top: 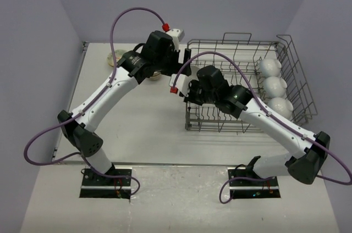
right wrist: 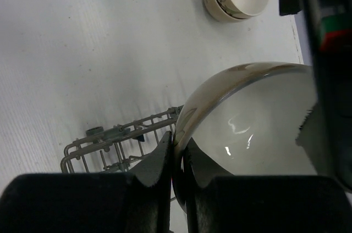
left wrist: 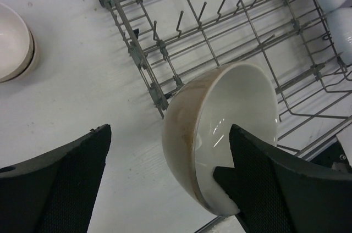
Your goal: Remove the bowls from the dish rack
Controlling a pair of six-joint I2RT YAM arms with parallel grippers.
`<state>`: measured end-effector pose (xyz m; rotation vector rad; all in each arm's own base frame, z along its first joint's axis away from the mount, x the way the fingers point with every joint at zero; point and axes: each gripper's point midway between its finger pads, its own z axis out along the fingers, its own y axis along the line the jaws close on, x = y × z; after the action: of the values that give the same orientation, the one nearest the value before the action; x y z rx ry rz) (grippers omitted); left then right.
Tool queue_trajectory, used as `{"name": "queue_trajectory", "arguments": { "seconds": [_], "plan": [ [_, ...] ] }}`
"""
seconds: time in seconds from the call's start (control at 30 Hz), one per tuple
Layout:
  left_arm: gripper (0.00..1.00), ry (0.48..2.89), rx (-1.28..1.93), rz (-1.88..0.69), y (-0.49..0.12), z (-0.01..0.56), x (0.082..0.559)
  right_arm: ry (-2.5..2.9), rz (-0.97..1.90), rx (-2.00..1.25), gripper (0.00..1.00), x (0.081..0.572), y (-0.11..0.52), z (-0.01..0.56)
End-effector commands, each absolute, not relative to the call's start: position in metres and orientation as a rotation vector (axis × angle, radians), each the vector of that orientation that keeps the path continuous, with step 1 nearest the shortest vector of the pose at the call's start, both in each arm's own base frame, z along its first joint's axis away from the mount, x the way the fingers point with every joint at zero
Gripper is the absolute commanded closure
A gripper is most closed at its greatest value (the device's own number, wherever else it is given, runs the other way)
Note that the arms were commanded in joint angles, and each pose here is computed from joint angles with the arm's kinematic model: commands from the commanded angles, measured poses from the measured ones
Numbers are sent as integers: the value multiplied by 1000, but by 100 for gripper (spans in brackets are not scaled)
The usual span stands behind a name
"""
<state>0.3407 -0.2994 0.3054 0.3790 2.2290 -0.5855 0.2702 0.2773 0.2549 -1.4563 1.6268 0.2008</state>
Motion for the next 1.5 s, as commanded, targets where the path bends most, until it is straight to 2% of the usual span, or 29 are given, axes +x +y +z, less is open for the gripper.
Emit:
{"name": "queue_trajectory", "arguments": {
  "seconds": [0.0, 0.07, 0.1, 0.27, 0.3, 0.37, 0.4, 0.43, 0.63, 0.67, 0.7, 0.73, 0.8, 0.97, 1.13, 1.23, 1.27, 1.47],
  "plan": [
    [13, 2274, 431, -480, -296, 285, 334, 1523, 129, -1375, 100, 287, 281, 303],
    [24, 2281, 427, -435, -293, 279, 335, 1543, 111, -1356, 100, 289, 278, 306],
    [34, 2288, 422, -418, -291, 275, 336, 1541, 114, -1356, 100, 289, 279, 306],
    [40, 2317, 434, -368, -292, 262, 342, 1518, 124, -1344, 100, 287, 282, 311],
    [57, 2317, 432, -362, -292, 262, 344, 1521, 121, -1344, 100, 288, 283, 310],
    [81, 2314, 423, -346, -290, 262, 345, 1535, 101, -1338, 100, 291, 281, 308],
    [97, 2308, 420, -342, -290, 264, 346, 1540, 97, -1340, 100, 291, 280, 308],
    [100, 2303, 412, -338, -290, 266, 347, 1547, 92, -1343, 100, 293, 281, 305],
    [100, 2279, 358, -279, -280, 271, 353, 1565, 80, -1311, 100, 298, 281, 302],
    [100, 2266, 346, -279, -279, 273, 355, 1565, 75, -1296, 95, 300, 281, 304],
    [100, 2254, 329, -276, -276, 277, 354, 1568, 59, -1273, 79, 303, 280, 303],
    [100, 2243, 295, -244, -271, 279, 358, 1572, 56, -1255, 35, 305, 279, 303],
    [100, 2233, 241, -230, -261, 285, 365, 1571, 54, -1229, 1, 304, 276, 305],
    [100, 2201, 43, -238, -207, 301, 410, 1564, 86, -1075, 1, 291, 256, 332],
    [100, 2220, -84, -252, -163, 290, 458, 1602, 166, -848, 1, 273, 227, 354],
    [100, 2245, -153, -227, -139, 272, 490, 1596, 238, -754, 1, 256, 213, 359],
    [100, 2299, -184, -213, -128, 247, 504, 1601, 254, -752, 1, 251, 211, 353],
    [100, 2349, -208, -281, -127, 210, 542, 1554, 360, -719, 1, 225, 199, 359]
  ]
}}
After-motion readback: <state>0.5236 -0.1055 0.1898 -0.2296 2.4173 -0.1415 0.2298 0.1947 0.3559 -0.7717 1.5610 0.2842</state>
